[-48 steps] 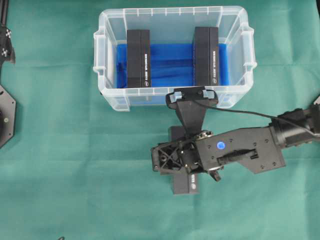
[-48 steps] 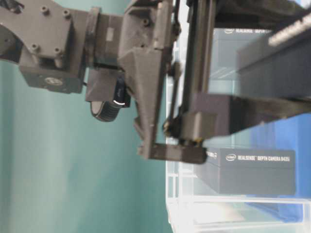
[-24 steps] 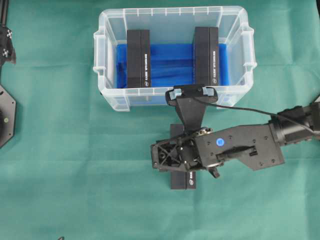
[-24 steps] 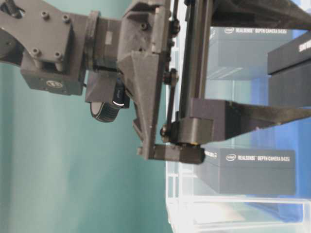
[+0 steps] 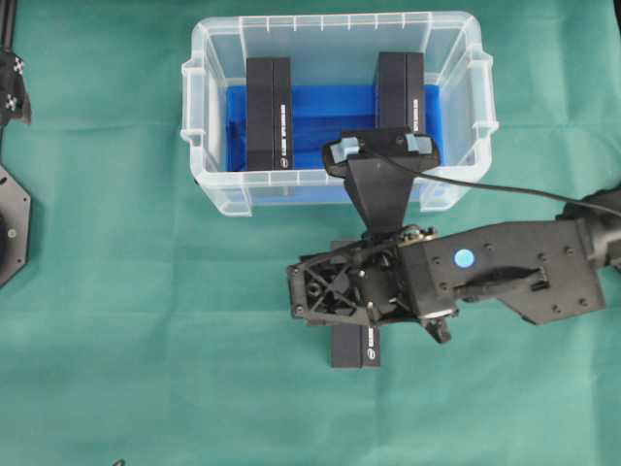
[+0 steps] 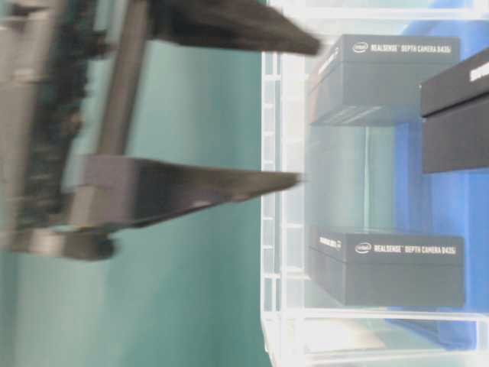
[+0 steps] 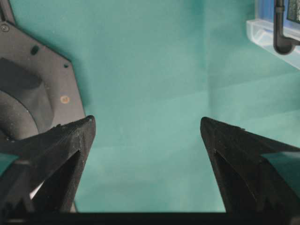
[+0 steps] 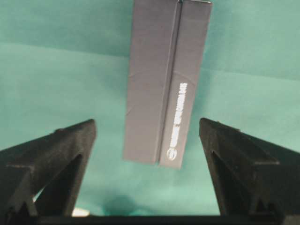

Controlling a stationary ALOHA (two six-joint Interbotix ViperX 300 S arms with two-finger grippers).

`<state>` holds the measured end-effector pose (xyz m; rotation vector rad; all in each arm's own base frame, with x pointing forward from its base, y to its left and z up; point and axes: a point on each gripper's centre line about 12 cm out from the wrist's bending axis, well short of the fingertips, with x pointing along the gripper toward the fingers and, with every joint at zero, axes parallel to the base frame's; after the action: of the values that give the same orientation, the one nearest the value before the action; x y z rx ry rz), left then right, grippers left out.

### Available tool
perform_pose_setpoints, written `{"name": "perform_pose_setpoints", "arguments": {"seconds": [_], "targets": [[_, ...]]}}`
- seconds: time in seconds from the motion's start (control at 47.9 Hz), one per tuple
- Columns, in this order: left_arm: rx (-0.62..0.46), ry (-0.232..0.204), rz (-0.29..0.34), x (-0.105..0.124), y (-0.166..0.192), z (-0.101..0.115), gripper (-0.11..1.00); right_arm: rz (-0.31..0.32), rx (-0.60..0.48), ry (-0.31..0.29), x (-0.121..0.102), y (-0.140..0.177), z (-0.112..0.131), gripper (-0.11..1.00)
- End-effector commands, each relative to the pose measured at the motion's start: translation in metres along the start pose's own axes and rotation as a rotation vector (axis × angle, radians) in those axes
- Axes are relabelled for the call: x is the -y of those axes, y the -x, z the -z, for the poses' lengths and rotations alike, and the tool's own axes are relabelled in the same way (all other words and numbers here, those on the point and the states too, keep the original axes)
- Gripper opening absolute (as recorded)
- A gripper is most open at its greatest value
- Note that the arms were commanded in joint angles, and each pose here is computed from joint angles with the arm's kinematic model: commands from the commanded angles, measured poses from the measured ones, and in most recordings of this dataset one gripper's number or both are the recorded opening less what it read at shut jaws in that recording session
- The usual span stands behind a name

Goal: Take out the box from the case.
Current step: 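Lower the held box onto the green table in front of the case, then open the right gripper and withdraw it to the right side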

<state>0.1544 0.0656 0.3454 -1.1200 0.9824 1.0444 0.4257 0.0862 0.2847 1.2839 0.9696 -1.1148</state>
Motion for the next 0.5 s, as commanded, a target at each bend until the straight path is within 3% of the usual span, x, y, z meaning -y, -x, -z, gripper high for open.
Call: {"name": "perform_pose_setpoints", "arguments": {"seconds": [0.0, 0.167, 0.48], "targets": [[0.01, 0.002, 0.016, 0.0027, 0.0044, -0.0018, 0.98, -0.06, -0.011, 0.002, -0.0041, 0.0388, -0.0034, 0.87], [0.008, 0.004, 0.015, 0.0026, 0.0044, -0.0016, 0.98, -0.029, -0.001, 0.003, -0.0018, 0.0467, -0.006, 0.87], [0.01, 0.004, 0.014, 0.0024, 0.0039, -0.0019, 0.98, -0.029, -0.006, 0.005, -0.0013, 0.0475, -0.0049, 0.87]]}}
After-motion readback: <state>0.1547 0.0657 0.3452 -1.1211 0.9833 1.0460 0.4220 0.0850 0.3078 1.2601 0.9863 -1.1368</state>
